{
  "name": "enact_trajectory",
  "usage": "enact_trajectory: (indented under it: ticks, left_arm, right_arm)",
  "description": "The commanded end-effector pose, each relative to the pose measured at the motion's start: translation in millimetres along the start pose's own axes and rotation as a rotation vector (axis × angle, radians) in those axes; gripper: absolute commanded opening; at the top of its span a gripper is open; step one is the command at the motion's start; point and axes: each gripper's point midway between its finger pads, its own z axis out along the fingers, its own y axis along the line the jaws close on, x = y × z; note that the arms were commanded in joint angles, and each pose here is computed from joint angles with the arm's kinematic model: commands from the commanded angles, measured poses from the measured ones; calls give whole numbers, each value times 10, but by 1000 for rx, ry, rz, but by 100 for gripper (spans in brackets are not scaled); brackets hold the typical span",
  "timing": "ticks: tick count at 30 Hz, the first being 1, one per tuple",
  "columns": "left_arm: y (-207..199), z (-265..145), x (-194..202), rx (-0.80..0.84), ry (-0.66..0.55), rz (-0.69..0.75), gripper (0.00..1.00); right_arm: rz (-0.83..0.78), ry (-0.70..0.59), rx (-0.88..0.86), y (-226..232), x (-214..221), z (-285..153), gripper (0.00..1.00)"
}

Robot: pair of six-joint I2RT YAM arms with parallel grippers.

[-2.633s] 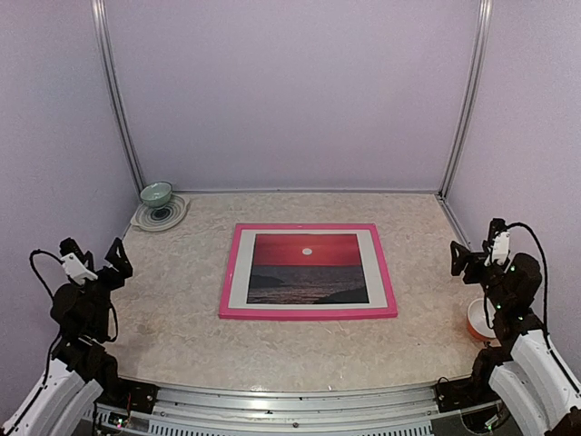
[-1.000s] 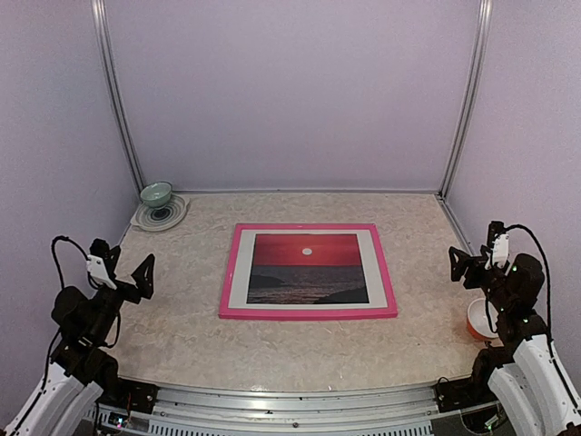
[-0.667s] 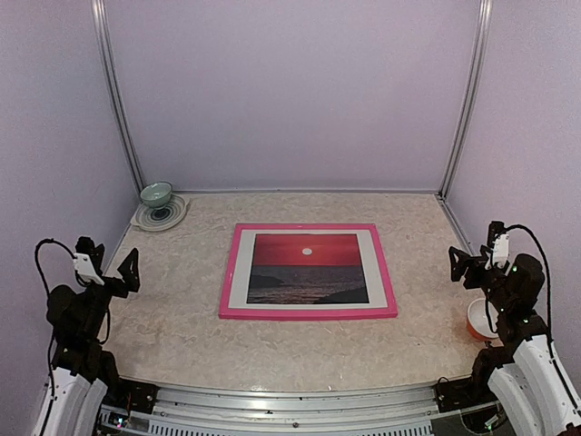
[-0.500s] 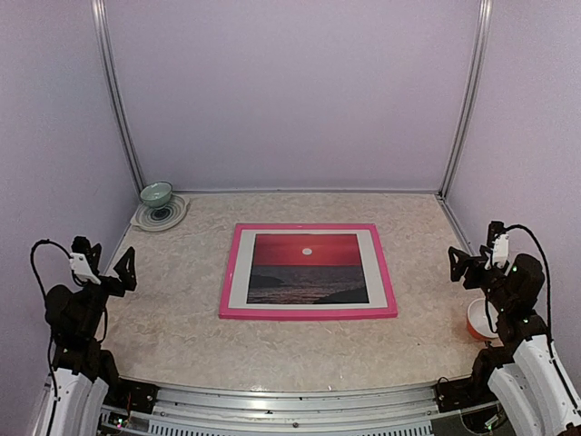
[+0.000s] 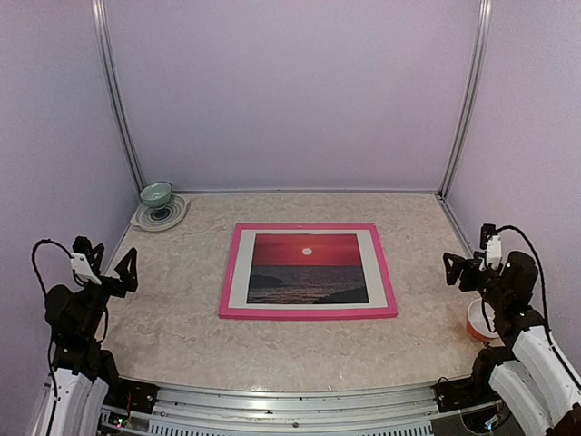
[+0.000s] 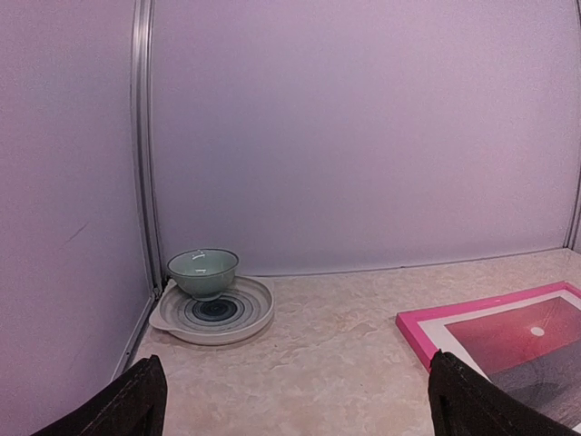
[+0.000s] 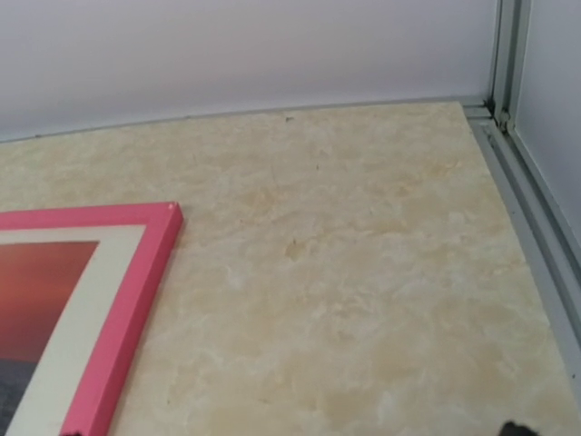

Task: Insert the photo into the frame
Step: Reset both arms

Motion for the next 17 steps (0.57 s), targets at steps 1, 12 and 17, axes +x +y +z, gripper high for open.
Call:
enact_trajectory:
  ticks: [1,12,17]
  left_arm:
    - [13,-7,381,-1,59,-21,99]
    - [54,-9,381,-26,59,-29,99]
    - [74,-11,382,-37,58,-31,99]
  right_arm:
    - [-9,-65,-1,0,-135,-45,99]
    - [-36,-108,-47,94,-245,-99,99]
    - [-24,-89,-32,61,-227,-67,99]
